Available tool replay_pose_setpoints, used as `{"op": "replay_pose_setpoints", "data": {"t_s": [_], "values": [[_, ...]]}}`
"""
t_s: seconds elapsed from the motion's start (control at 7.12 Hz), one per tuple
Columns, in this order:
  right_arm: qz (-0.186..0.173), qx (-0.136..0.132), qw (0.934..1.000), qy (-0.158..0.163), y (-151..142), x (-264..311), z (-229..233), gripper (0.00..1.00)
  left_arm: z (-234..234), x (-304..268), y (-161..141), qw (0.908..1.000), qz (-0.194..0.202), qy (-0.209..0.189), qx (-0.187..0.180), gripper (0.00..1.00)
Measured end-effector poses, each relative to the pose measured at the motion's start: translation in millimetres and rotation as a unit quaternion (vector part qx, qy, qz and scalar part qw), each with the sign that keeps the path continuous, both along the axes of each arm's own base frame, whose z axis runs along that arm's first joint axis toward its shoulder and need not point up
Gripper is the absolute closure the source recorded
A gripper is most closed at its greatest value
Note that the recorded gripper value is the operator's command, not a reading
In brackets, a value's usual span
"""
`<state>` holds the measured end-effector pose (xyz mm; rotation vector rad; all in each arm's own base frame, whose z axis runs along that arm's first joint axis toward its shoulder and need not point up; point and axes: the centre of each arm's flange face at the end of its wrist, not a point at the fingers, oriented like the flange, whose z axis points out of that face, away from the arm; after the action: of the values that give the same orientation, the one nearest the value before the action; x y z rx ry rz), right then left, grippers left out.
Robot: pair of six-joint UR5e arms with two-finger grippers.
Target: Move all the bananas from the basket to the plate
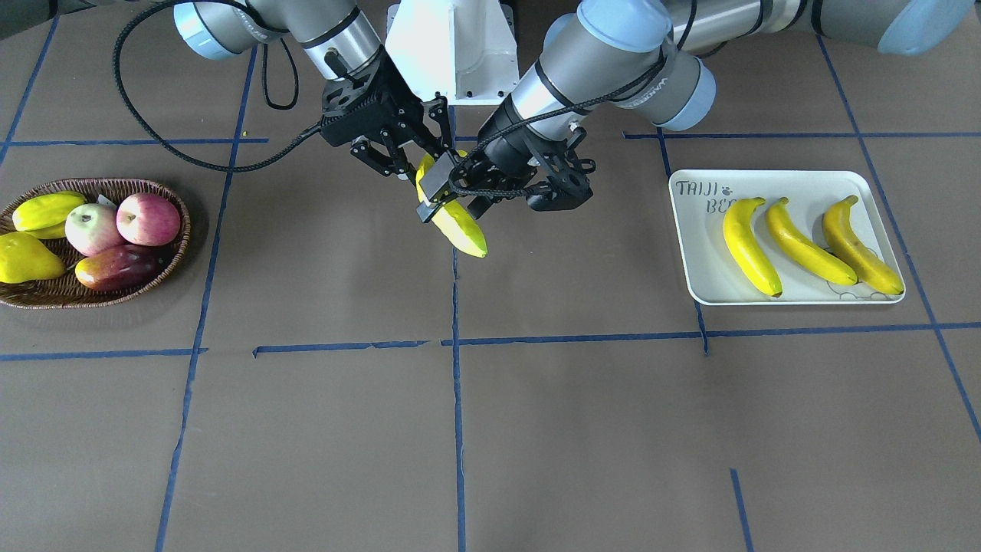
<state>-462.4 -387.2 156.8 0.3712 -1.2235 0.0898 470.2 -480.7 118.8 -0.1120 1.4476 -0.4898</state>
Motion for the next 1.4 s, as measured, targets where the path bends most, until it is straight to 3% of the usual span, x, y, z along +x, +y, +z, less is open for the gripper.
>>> {"op": "replay_pose_setpoints", "data": {"t_s": [0.14,0.28,0.98,1.12,1.26,1.4], "values": [[-0.001,0.000,1.0000,0.000,0.4,0.2,0.3,0.16,-0.8,0.4,1.1,1.0000,0.000,0.003,-0.006,1.00],[-0.002,0.000,1.0000,-0.001,1.2,0.5,-0.1,0.00,-0.9,-0.2,0.9,1.0000,-0.001,0.003,-0.009,1.00],[-0.004,0.007,0.9999,-0.013,10.0,18.0,-7.1,0.00,5.6,-12.8,-13.5,0.9998,-0.014,-0.005,-0.011,1.00],[-0.008,0.006,0.9999,-0.012,15.5,36.1,-9.7,0.00,26.7,-22.1,-25.1,0.9994,-0.015,-0.026,-0.015,1.00],[-0.015,-0.004,0.9999,0.004,12.2,63.6,-9.2,0.00,71.3,-42.2,-40.4,0.9974,-0.001,-0.071,-0.012,1.00],[-0.022,-0.019,0.9989,0.038,-4.2,92.5,-2.1,0.00,121.1,-71.7,-51.9,0.9927,0.016,-0.119,-0.003,1.00]]}}
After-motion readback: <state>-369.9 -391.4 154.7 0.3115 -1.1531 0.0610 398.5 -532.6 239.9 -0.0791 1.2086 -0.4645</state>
